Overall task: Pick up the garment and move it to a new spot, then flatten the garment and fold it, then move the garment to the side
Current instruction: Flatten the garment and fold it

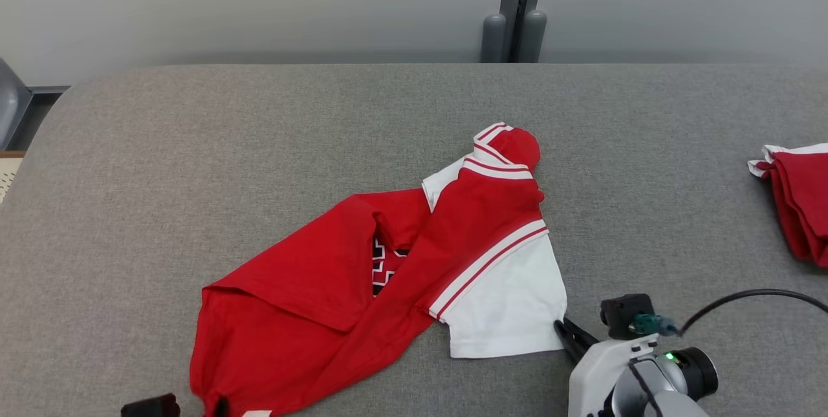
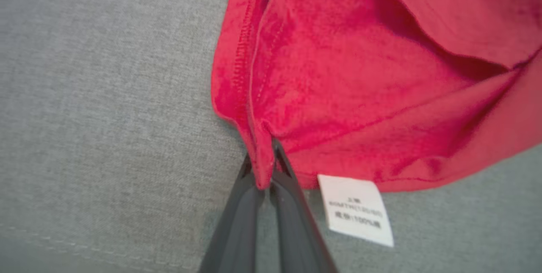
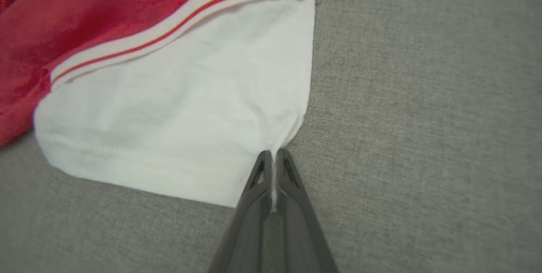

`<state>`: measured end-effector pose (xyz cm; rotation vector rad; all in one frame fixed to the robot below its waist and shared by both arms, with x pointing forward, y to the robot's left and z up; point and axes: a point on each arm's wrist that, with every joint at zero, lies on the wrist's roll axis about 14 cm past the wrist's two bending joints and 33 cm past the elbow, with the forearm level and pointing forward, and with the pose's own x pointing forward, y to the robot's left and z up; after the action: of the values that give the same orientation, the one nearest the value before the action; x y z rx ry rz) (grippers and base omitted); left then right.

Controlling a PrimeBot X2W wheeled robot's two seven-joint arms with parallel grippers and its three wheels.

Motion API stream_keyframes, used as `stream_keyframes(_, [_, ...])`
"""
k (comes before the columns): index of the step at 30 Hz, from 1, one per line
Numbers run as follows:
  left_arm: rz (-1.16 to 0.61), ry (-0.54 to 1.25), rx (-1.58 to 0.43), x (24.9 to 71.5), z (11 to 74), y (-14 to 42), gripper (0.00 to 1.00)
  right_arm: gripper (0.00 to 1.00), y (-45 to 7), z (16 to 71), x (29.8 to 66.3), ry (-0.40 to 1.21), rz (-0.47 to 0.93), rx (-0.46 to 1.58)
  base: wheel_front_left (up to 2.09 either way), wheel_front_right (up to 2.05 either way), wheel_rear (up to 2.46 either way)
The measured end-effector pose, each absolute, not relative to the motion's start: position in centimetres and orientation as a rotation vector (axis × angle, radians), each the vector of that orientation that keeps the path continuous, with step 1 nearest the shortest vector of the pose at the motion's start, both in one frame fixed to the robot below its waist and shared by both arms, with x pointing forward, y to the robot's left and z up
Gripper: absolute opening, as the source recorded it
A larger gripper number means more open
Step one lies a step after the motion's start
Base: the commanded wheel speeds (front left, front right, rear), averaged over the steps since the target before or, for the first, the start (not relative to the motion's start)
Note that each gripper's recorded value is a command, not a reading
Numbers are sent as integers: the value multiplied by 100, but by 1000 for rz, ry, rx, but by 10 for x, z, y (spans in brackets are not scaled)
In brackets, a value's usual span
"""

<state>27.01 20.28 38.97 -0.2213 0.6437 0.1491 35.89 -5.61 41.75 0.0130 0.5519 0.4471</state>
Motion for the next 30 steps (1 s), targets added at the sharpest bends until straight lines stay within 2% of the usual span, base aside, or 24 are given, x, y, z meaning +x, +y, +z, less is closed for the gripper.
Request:
stream_keyframes(4, [131,529,-349,286,417,198,0,0,-60,446,374,459,395,187,0,0,0])
stream_keyframes(11, [35,208,-463,326,520,191,0,0,-100,573,410,72,320,460,0,0,0])
stream_keyframes(14, [-79,11,-466,343,598,179,0,0,-136,660,402,-171,326,517,0,0,0])
stream_keyframes(19, [-270,-178,-467,359,685,147,0,0,-164,744,382,-383,358,497,0,0,0])
stream_keyframes(24, [-411,-256,-423,396,738,123,0,0,-184,791,397,-455,344,391,0,0,0])
stream_keyframes(30, [-427,-232,-359,488,754,110,0,0,-196,807,470,-419,287,299,0,0,0])
